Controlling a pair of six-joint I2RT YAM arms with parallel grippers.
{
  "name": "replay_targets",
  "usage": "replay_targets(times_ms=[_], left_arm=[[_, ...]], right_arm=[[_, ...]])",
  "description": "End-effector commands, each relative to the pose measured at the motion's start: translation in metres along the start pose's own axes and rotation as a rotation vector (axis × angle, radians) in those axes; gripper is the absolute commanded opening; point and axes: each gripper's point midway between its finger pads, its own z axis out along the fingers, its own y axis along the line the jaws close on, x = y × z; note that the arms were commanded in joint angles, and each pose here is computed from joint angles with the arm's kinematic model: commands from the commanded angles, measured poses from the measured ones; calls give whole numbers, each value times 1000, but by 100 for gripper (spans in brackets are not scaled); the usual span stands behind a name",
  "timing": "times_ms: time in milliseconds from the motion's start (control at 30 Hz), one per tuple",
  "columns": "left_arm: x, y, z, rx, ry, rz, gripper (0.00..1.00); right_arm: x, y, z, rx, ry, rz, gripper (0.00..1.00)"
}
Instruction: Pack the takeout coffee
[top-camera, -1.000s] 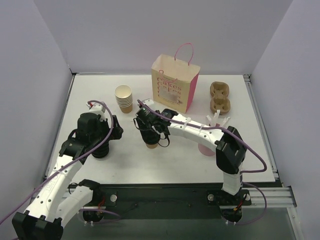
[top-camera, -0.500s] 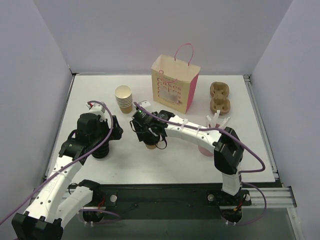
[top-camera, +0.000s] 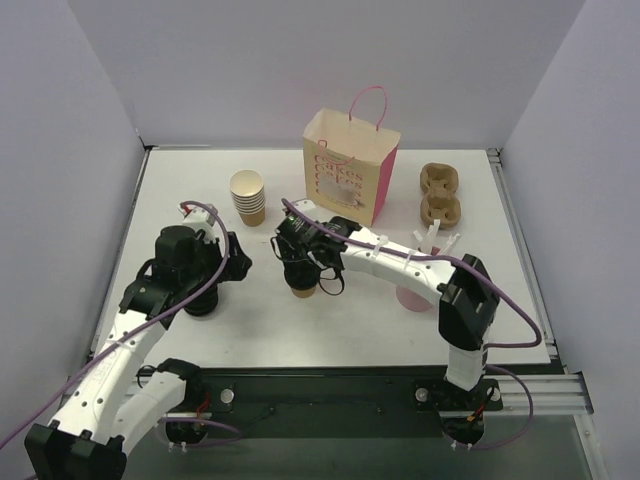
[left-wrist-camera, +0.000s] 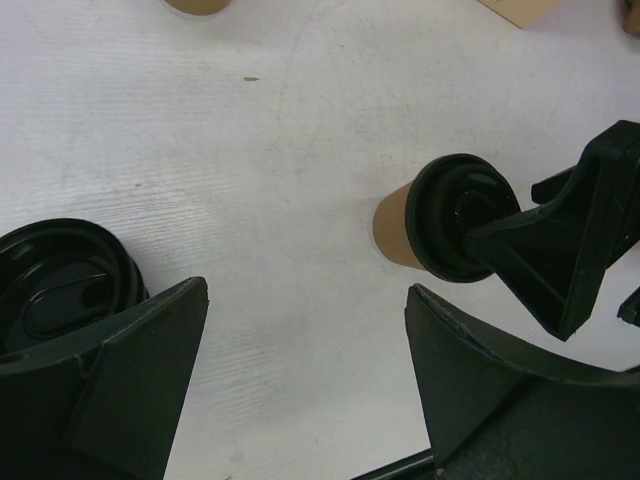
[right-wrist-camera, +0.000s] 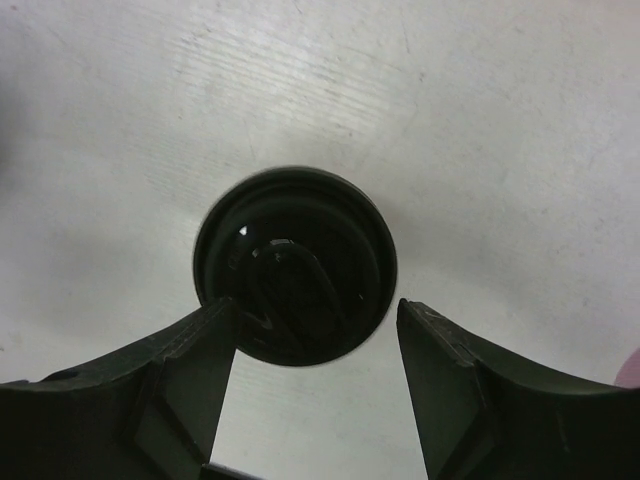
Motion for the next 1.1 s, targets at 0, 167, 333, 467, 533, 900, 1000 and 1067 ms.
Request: replay_targets(times_ms=[0, 167, 333, 467, 533, 900, 1000, 1067], left_arm=[[-14, -34, 10, 178, -4, -2, 88], [-20, -57, 35, 259, 30, -52, 80], [-9, -79, 60, 293, 83, -53, 77], [8, -79, 85, 266, 136, -44, 75], [16, -77, 94, 252, 158, -47, 74], [40, -71, 114, 219, 197, -57, 73], [48, -67, 115, 200, 207, -60, 72], [50, -65, 117, 190, 210, -60, 72]], right_arm=[[2, -24, -32, 19, -31, 94, 64], [18, -34, -33, 2, -21, 140, 59], [24, -40, -28, -6, -5, 198, 53], [29, -47, -25, -5, -1, 247, 52], [32, -49, -22, -6, 1, 265, 51], [37, -51, -11, -13, 14, 304, 49], [36, -51, -9, -18, 12, 311, 49], [38, -52, -7, -17, 15, 312, 49]])
